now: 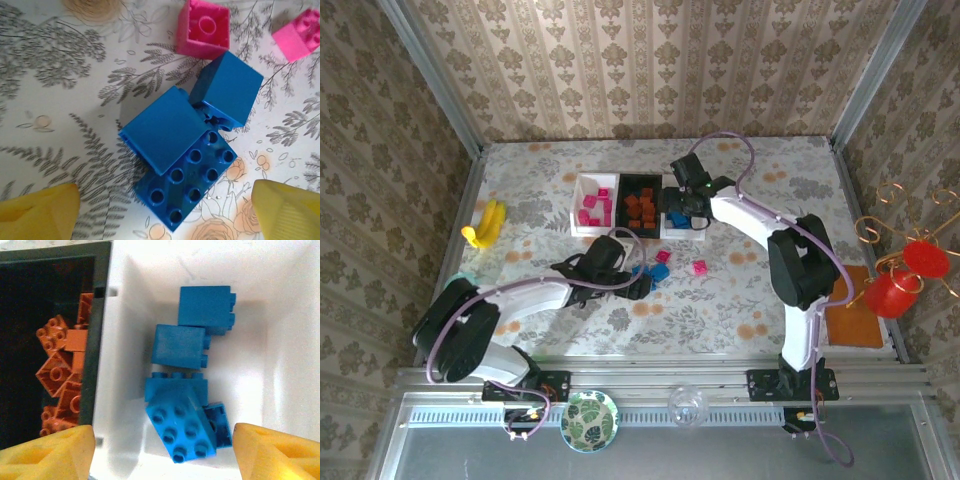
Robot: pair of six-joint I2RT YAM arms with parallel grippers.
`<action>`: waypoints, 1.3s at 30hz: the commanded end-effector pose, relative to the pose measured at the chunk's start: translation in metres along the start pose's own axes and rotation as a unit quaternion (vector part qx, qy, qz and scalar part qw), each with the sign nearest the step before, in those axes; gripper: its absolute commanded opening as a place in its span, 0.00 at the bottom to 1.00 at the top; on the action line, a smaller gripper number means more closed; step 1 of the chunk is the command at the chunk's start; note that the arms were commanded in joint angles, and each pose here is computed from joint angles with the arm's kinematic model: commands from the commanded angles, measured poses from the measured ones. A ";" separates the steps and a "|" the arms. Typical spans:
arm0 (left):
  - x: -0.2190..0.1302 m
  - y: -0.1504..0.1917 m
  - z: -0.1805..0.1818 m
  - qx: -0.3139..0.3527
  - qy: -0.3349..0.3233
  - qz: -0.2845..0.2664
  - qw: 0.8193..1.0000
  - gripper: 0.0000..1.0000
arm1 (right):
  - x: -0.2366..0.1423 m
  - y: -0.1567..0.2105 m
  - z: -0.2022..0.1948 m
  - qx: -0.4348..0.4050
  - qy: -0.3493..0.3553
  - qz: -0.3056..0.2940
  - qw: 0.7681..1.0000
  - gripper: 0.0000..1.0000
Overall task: Sort the legos into containers by color
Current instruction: Place the lego in the container, then pick up the lego from the center of the table.
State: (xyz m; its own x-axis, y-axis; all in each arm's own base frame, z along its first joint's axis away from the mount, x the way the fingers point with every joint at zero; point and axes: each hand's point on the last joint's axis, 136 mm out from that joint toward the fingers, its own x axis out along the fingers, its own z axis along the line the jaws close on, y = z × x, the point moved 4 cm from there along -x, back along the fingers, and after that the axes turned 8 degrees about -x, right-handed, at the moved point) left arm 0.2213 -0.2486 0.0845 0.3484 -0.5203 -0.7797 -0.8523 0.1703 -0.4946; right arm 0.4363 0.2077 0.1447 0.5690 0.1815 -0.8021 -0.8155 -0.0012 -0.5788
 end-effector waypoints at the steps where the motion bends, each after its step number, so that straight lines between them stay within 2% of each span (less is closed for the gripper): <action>1: 0.012 -0.006 -0.015 0.042 0.024 0.009 0.999 0.88 | -0.033 0.000 0.005 -0.001 -0.024 -0.023 0.999 0.75; 6: 0.031 0.001 -0.019 0.063 0.007 0.039 0.997 0.81 | -0.048 0.018 -0.004 0.009 -0.026 -0.030 0.999 0.75; 13: 0.038 0.024 -0.021 0.089 -0.023 0.072 0.993 0.57 | -0.058 0.034 -0.016 0.021 -0.024 -0.035 0.999 0.75; 22: 0.027 0.045 -0.021 0.098 -0.049 0.081 0.991 0.32 | -0.059 0.045 -0.021 0.033 -0.028 -0.035 0.998 0.75; 27: 0.004 0.040 -0.042 0.083 -0.003 0.068 0.994 0.25 | -0.063 0.049 -0.026 0.038 -0.026 -0.037 0.998 0.75; 33: -0.034 0.006 -0.081 0.064 0.098 0.029 0.993 0.23 | -0.072 0.059 -0.035 0.045 -0.024 -0.042 0.998 0.75; 36: -0.040 -0.033 -0.088 0.048 0.117 -0.001 0.992 0.23 | -0.078 0.064 -0.041 0.050 -0.020 -0.048 0.997 0.75; 39: -0.032 -0.086 -0.087 0.043 0.101 -0.042 0.993 0.21 | -0.085 0.071 -0.047 0.053 -0.012 -0.052 0.997 0.75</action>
State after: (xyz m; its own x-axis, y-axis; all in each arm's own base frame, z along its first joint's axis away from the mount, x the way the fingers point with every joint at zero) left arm 0.2185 -0.3085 0.1665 0.2902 -0.6714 -0.6819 -0.7946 0.2280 -0.5627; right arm 0.3384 0.1542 0.1555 0.6156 0.2176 -0.7574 -0.7854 0.0900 -0.6124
